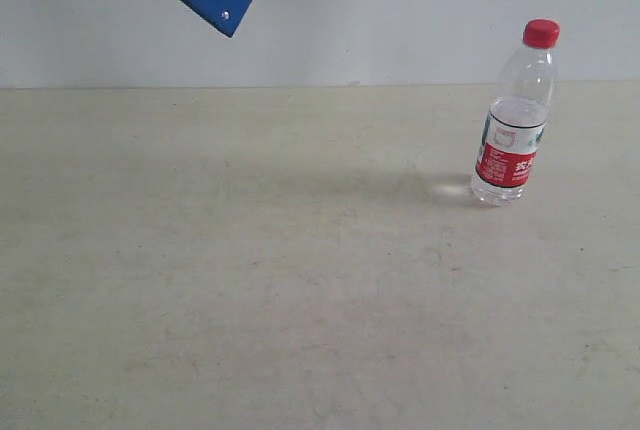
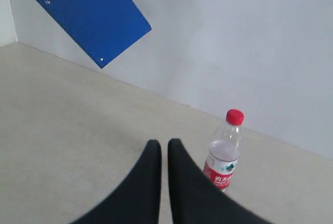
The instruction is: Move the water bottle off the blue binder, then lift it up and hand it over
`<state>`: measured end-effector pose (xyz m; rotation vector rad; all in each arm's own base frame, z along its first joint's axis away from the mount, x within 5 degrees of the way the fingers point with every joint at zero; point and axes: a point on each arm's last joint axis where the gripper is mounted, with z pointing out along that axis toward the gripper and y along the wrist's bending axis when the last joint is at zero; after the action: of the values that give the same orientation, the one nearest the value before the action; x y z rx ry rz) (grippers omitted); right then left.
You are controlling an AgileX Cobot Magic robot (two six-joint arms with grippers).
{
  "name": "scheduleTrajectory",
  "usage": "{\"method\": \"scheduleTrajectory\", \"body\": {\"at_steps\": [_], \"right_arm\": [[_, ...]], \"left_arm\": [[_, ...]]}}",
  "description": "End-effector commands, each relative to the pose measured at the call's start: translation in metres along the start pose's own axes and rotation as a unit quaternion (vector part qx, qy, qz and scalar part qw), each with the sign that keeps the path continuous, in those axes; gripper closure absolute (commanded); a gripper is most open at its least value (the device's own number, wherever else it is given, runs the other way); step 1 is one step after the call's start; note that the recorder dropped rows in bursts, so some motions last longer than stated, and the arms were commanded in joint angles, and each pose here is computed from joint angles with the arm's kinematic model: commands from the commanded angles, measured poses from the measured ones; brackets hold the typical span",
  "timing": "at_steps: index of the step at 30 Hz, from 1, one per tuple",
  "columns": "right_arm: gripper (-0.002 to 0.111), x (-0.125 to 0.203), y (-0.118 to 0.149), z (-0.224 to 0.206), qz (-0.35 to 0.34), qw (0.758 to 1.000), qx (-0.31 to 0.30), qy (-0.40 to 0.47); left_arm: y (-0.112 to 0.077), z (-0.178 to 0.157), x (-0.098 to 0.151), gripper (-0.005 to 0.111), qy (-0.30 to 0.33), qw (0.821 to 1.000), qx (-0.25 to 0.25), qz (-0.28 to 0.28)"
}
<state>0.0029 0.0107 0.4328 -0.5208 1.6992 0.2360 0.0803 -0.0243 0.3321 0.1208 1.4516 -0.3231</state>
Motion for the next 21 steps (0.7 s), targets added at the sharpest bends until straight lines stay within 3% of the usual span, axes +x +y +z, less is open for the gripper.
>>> {"method": "scheduleTrajectory", "body": {"at_steps": [1,5,14,18,21], "right_arm": [[0.106,0.041,0.011,-0.023,0.027,0.997,0.000,-0.073],[0.106,0.063,0.013,-0.032,0.030,0.982,0.021,-0.187],[0.106,0.073,0.014,-0.029,0.011,0.991,0.011,-0.131],[0.106,0.090,0.015,0.003,0.063,0.987,0.000,-0.147],[0.106,0.112,0.015,0.030,0.096,0.983,0.000,-0.154]], "left_arm": [[0.015,-0.005,0.044,0.102,0.036,0.997,-0.059,-0.033],[0.024,-0.007,0.068,0.102,0.061,0.993,-0.095,-0.033],[0.026,-0.023,0.062,0.102,0.004,0.993,-0.115,0.015],[0.033,-0.028,0.076,0.102,0.014,0.986,-0.147,0.070],[0.035,-0.028,0.089,0.102,0.034,0.985,-0.150,0.080]]}}
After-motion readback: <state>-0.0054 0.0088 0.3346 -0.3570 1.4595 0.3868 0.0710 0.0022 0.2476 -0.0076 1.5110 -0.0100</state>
